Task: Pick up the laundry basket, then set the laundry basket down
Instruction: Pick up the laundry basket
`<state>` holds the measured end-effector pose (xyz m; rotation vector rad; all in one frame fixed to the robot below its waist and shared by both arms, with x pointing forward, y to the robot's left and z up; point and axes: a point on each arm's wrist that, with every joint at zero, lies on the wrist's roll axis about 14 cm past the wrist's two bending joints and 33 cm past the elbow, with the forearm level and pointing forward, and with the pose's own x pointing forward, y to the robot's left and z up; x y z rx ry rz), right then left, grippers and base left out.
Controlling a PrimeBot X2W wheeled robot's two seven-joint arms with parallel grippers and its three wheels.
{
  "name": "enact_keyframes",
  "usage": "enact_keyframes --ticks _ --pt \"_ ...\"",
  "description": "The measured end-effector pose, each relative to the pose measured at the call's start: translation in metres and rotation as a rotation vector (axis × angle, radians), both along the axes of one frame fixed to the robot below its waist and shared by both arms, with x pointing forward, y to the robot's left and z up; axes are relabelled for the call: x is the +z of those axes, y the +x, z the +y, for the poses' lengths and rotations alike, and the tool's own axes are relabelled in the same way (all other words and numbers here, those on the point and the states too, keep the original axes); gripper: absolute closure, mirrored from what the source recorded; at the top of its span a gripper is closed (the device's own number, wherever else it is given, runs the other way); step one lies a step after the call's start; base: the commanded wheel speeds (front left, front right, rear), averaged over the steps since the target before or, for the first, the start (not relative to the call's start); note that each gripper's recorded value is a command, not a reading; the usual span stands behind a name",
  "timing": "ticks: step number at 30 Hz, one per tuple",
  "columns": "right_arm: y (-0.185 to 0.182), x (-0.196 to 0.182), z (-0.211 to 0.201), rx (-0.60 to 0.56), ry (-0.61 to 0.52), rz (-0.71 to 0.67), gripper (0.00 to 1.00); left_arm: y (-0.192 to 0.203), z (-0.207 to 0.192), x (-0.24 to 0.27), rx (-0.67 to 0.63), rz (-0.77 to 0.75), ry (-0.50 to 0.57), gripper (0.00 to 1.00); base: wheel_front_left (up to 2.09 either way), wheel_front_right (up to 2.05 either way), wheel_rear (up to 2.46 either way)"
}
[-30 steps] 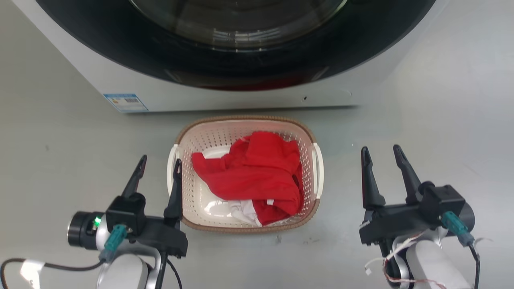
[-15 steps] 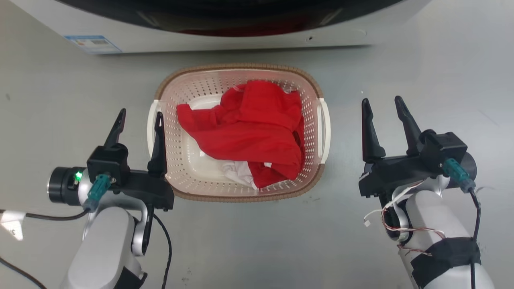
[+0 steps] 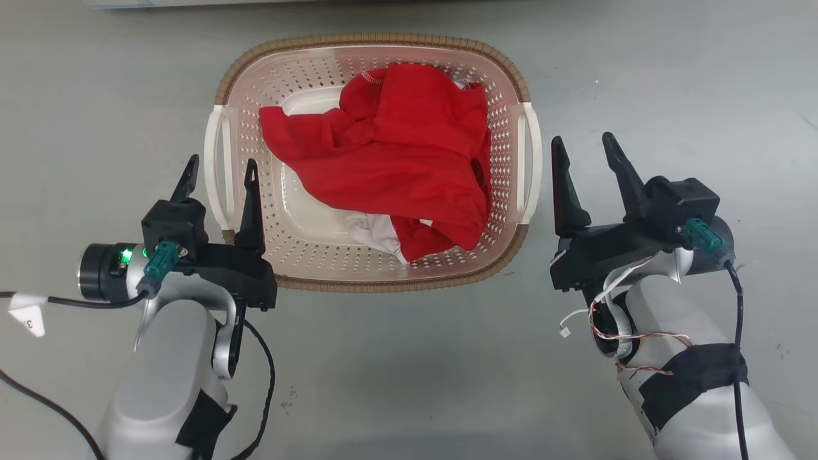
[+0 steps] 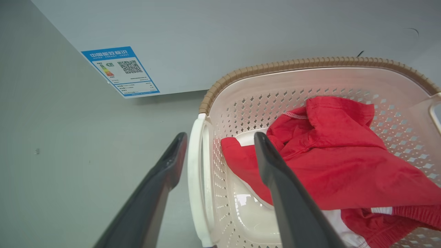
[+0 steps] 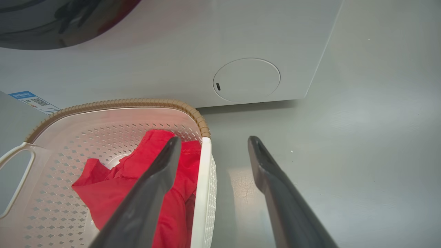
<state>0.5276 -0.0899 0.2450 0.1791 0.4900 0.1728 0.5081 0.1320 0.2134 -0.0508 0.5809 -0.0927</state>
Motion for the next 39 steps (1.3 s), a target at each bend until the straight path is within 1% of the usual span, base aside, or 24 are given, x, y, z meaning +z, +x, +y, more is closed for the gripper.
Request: enact_keyframes --ticks 5,14,19,29,39 --pt "0.003 -0.017 0.004 -0.003 0.014 0.036 0.00 -0.001 0.004 -0.019 0.022 0.047 0.001 0.00 0.00 0.00 0.00" --pt "0.005 -0.041 0.020 0.034 0.031 0.085 0.00 -0.008 0.018 -0.049 0.065 0.127 0.018 0.00 0.00 0.00 0.00" --pt "0.001 -0.053 0.027 0.054 0.038 0.118 0.00 -0.011 0.021 -0.061 0.068 0.160 0.027 0.00 0.00 0.00 0.00" --pt "-0.011 -0.067 0.035 0.066 0.045 0.178 0.00 -0.010 0.018 -0.068 0.052 0.190 0.022 0.00 0.00 0.00 0.00" --pt "-0.009 -0.077 0.040 0.069 0.048 0.216 0.00 -0.006 0.013 -0.076 0.032 0.232 0.017 0.00 0.00 0.00 0.00"
